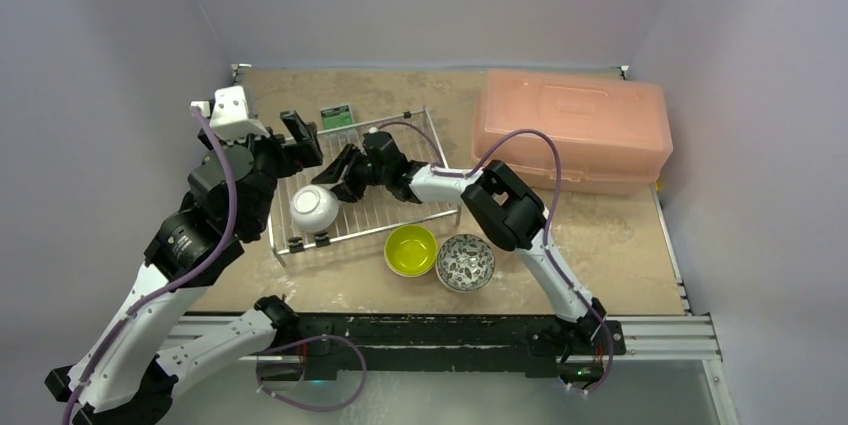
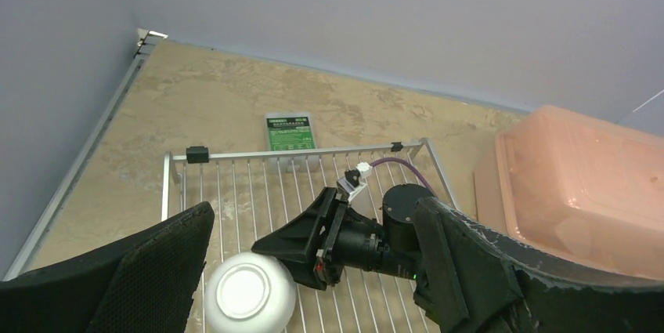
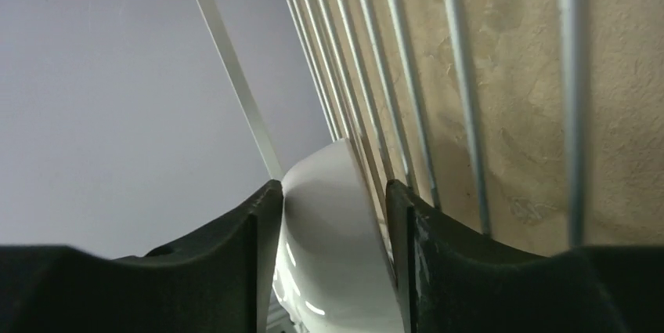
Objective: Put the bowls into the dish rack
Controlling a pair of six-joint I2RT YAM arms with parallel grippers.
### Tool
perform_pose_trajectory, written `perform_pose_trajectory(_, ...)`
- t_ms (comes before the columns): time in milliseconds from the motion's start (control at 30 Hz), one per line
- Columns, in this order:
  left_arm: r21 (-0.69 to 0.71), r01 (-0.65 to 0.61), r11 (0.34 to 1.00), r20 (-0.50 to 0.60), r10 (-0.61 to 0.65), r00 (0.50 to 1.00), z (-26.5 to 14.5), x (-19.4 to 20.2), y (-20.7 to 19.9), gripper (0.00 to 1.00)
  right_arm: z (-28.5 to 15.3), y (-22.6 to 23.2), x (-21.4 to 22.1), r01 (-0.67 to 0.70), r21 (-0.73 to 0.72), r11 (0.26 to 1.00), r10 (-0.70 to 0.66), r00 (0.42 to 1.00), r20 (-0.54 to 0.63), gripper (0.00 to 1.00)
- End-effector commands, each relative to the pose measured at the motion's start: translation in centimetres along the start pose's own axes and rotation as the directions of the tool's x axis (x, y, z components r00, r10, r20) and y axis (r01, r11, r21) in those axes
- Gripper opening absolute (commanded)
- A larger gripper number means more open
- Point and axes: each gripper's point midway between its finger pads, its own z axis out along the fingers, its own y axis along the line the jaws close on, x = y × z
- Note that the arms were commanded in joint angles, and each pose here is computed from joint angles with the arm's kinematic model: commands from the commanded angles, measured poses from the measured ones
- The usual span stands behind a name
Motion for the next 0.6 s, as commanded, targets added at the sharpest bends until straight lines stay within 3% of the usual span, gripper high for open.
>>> perform_pose_trajectory(0, 0.047, 0.053, 0.997, 0.02, -0.054, 0.998, 0.0, -0.9, -1.1, 0.99, -2.4, 3.0, -1.3, 0.116, 0.016, 0.993, -0.117, 0.988, 0.105, 0.59)
perform_pose_trajectory(167, 0.057, 0.058, 0.997, 0.021, -0.059, 0.998, 0.3, -0.9, -1.6, 0.99, -4.2, 5.1, -3.2, 0.262, 0.043, 0.964, -0.264, 0.935, 0.237, 0.7)
perform_pose_trajectory(367, 0.074, 0.067, 0.995, 0.004, -0.067, 0.998, 0.3, -0.6, -2.0, 0.99, -7.8, 6.2, -6.9, 0.437, 0.25, 0.864, -0.503, 0.761, 0.41, 0.81)
perform_pose_trajectory(467, 0.074, 0.071, 0.995, 0.005, -0.071, 0.997, 0.3, -0.5, -1.9, 0.99, -8.4, 6.5, -6.9, 0.521, 0.291, 0.802, -0.597, 0.704, 0.384, 0.79)
perform_pose_trajectory(567, 0.079, 0.073, 0.994, 0.002, -0.073, 0.997, 0.2, -0.4, -2.0, 0.99, -8.0, 6.5, -5.2, 0.587, 0.276, 0.761, -0.649, 0.697, 0.304, 0.8)
